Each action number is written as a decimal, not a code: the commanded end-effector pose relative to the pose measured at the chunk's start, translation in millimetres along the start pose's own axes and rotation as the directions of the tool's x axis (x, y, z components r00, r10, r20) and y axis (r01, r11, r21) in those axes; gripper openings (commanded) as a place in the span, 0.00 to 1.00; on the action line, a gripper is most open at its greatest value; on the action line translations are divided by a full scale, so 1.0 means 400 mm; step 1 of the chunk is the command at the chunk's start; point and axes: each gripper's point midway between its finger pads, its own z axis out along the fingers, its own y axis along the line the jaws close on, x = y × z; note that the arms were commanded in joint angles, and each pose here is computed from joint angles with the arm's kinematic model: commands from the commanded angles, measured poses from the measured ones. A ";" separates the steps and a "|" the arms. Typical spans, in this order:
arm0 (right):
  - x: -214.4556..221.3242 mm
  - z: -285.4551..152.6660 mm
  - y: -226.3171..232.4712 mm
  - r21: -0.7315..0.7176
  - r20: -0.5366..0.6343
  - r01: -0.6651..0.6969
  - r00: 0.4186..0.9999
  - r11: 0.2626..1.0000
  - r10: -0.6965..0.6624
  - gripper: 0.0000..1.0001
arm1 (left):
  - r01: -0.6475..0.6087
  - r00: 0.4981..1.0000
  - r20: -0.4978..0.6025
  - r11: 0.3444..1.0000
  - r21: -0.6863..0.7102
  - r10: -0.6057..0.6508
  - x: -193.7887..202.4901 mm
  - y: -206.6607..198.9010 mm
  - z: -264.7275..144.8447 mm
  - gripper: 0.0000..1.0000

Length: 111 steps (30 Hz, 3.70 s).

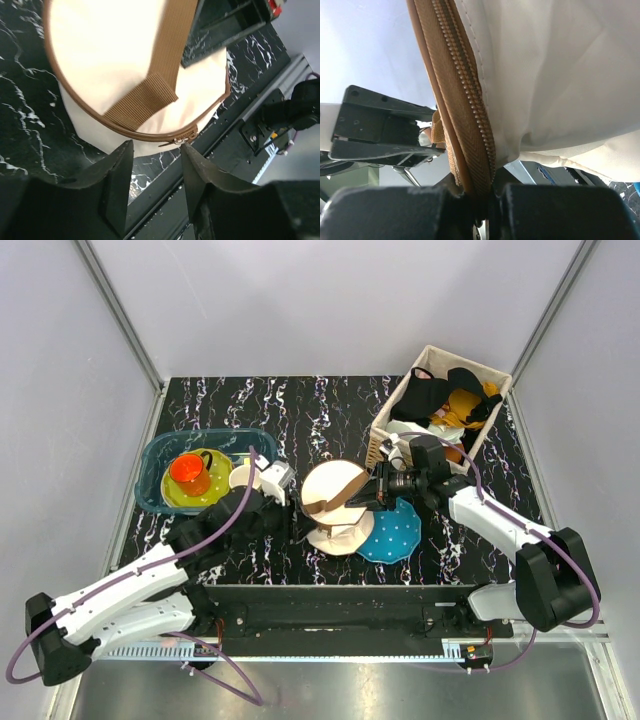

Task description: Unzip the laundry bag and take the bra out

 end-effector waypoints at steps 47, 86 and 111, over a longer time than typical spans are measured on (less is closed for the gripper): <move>-0.027 -0.011 0.098 -0.097 0.022 0.038 0.999 0.995 -0.036 0.00 | 0.013 0.998 0.052 0.986 0.168 -0.022 -0.046 -0.085 0.020 0.26; -0.030 -0.004 0.086 -0.086 0.021 0.032 0.999 0.996 -0.031 0.00 | 0.068 0.997 0.031 0.982 0.176 -0.074 -0.005 -0.071 0.012 0.43; -0.024 -0.009 0.087 -0.093 0.015 0.034 0.999 0.995 -0.033 0.00 | 0.080 0.988 0.123 0.994 0.075 -0.089 -0.067 -0.036 0.042 0.00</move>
